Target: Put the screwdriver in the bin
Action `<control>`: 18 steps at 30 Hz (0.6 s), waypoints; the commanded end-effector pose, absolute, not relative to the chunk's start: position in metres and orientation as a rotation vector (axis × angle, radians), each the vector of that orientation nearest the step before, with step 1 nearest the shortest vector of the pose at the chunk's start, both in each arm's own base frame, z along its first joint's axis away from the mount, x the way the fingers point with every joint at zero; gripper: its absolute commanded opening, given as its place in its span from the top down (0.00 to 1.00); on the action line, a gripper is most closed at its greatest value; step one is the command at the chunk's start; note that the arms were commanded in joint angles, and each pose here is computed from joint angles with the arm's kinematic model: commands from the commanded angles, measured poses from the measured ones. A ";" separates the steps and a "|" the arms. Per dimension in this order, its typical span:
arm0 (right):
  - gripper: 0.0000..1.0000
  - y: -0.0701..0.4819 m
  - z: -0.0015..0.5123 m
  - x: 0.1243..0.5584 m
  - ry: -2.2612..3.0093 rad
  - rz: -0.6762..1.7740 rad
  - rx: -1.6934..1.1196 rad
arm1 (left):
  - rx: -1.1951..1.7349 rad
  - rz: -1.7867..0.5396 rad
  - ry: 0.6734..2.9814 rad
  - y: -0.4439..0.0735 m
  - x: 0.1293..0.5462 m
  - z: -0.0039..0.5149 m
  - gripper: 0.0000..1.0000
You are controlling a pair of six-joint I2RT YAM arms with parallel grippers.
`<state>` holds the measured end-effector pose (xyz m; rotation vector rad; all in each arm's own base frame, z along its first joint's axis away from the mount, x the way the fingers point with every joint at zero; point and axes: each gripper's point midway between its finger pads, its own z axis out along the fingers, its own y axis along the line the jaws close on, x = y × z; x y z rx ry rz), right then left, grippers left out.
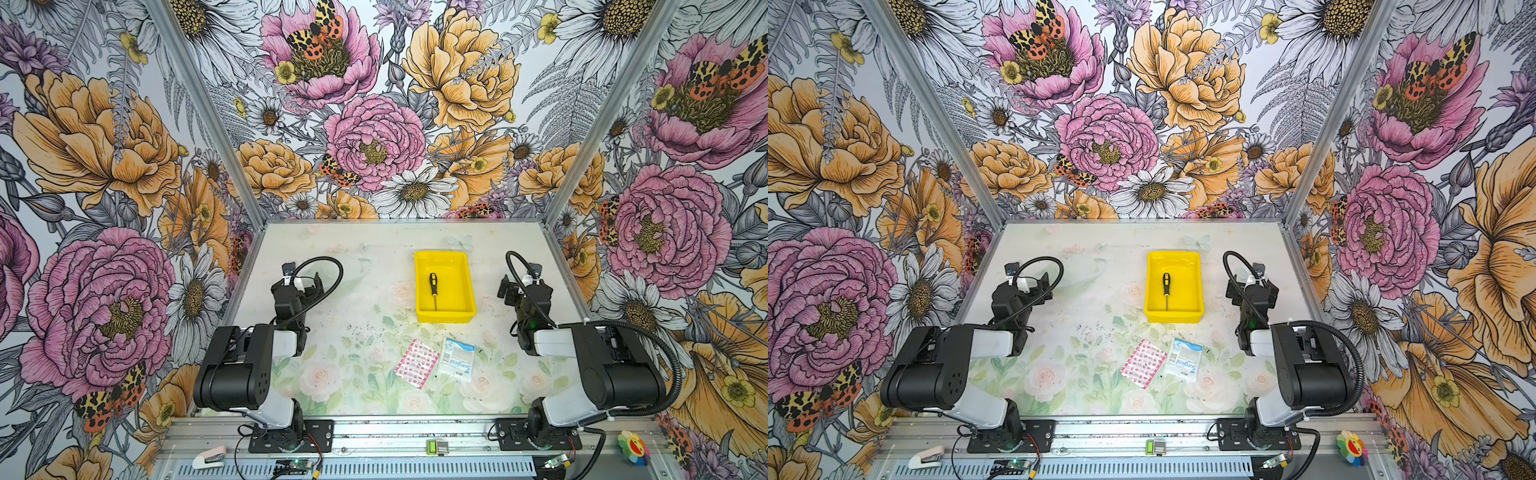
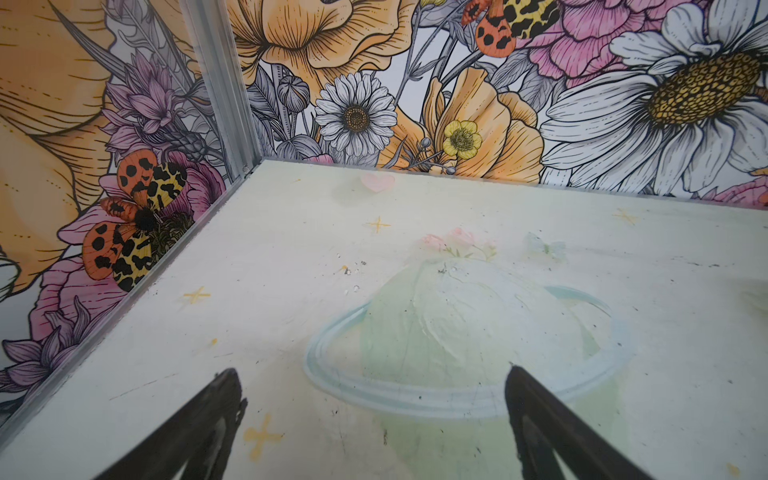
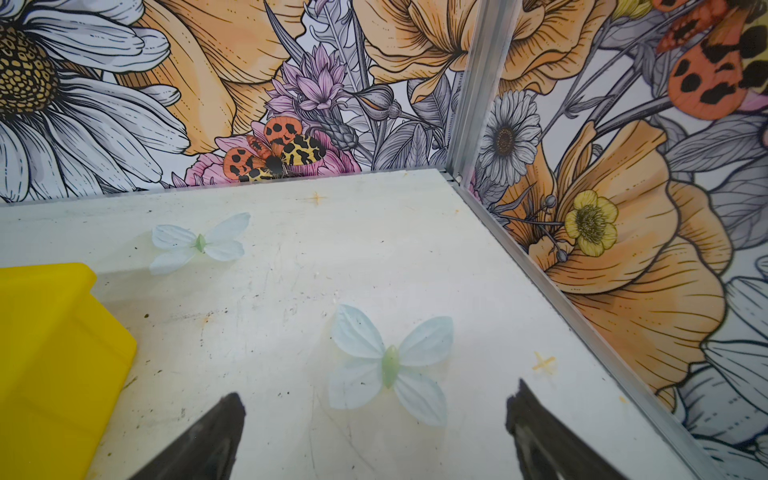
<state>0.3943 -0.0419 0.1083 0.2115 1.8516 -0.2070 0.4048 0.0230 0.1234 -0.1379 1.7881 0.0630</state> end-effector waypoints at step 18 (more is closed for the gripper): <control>0.00 -0.041 0.113 0.396 1.827 -0.196 0.201 | -0.099 0.045 1.758 0.015 0.407 0.129 0.01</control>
